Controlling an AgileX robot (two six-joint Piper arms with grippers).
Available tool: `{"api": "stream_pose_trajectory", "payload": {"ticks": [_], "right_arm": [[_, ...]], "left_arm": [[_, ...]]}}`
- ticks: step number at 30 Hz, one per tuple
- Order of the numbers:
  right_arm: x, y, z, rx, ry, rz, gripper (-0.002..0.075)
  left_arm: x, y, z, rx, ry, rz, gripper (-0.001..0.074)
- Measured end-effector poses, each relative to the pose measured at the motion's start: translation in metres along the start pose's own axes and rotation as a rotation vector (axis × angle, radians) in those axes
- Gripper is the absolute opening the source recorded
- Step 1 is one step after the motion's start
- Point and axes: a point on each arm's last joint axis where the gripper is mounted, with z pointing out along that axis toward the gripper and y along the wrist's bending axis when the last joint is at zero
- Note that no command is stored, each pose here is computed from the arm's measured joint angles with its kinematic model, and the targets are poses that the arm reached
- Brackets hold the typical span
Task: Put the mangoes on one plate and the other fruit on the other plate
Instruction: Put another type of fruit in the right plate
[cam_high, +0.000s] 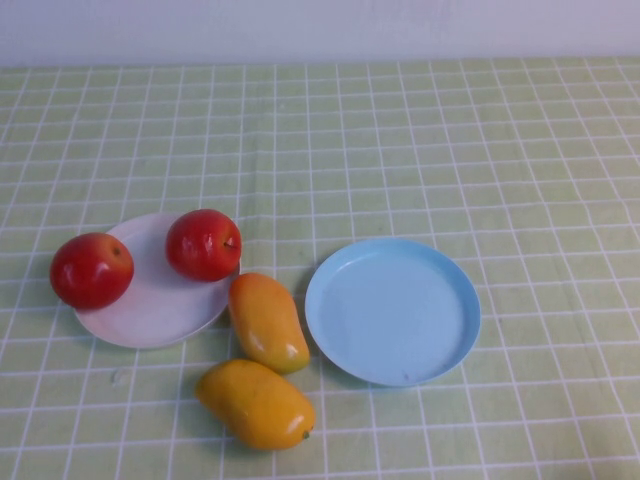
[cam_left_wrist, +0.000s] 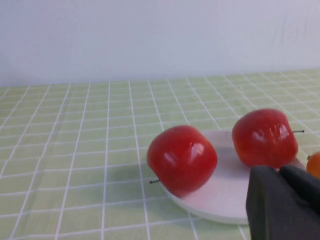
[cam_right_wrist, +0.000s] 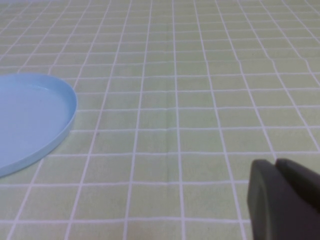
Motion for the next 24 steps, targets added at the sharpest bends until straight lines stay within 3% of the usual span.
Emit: {"api": "stream_pose_trajectory", "payload": {"ticks": [11,24], "right_arm": [[0.0,0.0,0.0,0.0,0.0,0.0,-0.0015],[0.0,0.0,0.0,0.0,0.0,0.0,-0.0015]], "left_arm": [[0.023,-0.001,-0.003,0.013,0.252,0.025,-0.0001],[0.024,-0.001,-0.003,0.013,0.262,0.022,-0.0001]]}}
